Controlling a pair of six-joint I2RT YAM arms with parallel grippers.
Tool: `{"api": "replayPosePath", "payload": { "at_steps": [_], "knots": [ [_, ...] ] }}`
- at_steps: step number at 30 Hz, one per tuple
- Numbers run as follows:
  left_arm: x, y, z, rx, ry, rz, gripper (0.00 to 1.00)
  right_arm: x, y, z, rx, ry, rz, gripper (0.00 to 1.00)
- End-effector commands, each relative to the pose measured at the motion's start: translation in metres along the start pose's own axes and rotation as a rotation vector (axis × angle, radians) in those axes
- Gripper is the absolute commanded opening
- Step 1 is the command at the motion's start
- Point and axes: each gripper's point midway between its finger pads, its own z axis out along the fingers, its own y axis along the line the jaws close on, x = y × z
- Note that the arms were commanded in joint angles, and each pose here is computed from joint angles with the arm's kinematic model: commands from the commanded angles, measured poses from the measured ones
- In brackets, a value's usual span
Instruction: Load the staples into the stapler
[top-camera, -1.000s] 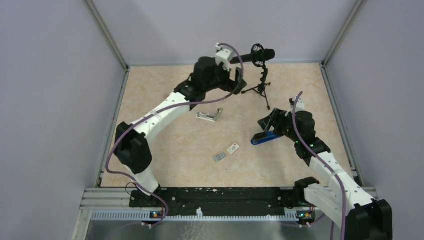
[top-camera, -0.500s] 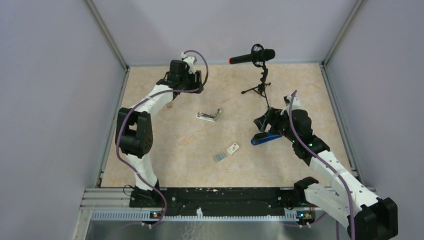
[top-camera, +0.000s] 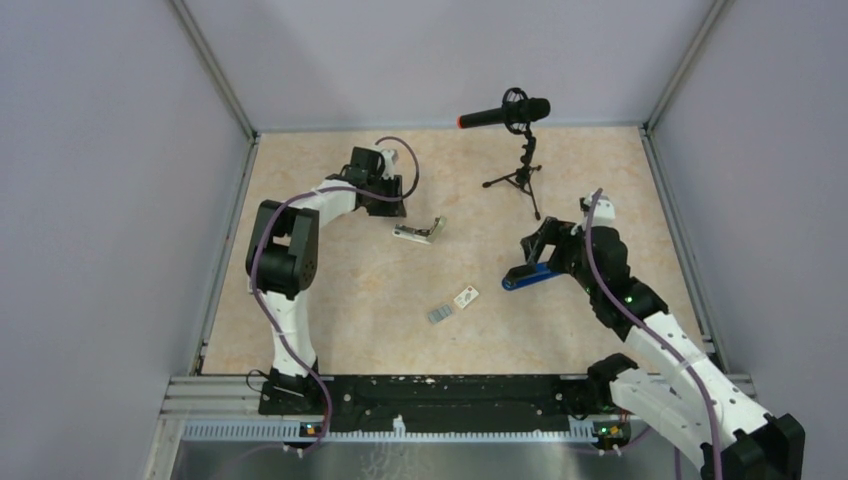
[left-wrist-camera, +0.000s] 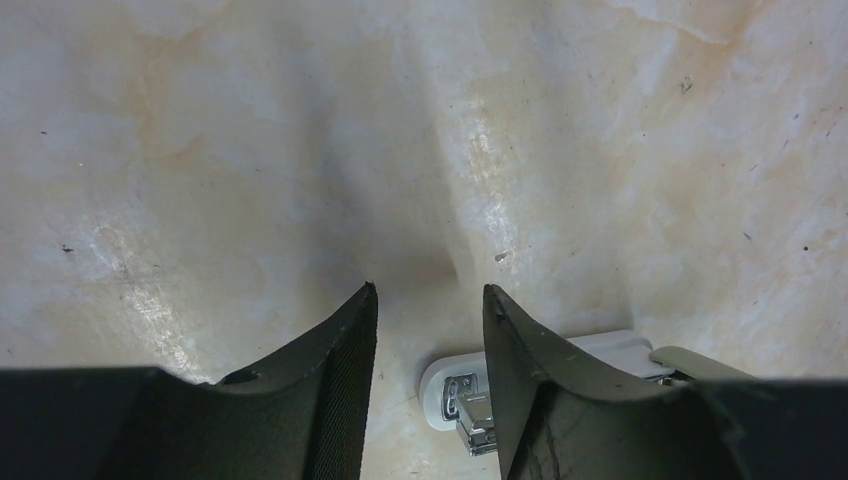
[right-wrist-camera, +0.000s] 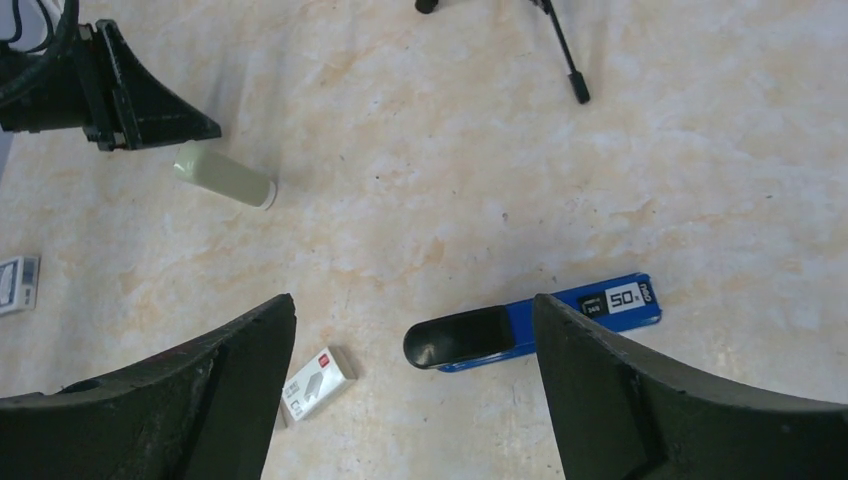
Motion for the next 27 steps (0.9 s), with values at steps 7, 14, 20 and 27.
{"api": "replayPosePath", "payload": {
  "at_steps": [7, 14, 20, 27],
  "knots": [
    [0.023, -0.013, -0.018, 0.05, 0.061, -0.04, 0.45, -0.032, -0.003, -0.018, 0.057, -0.087, -0.019, 0.91],
    [0.039, -0.021, -0.037, 0.069, 0.066, -0.053, 0.42, -0.03, -0.002, -0.022, 0.034, -0.099, -0.005, 0.95],
    [0.046, -0.036, -0.05, 0.121, 0.057, -0.063, 0.42, -0.022, 0.01, -0.014, -0.021, -0.053, 0.0, 0.92],
    [0.058, -0.043, -0.062, 0.137, 0.057, -0.083, 0.42, -0.014, 0.027, -0.009, -0.108, -0.006, 0.027, 0.79]
  ]
}}
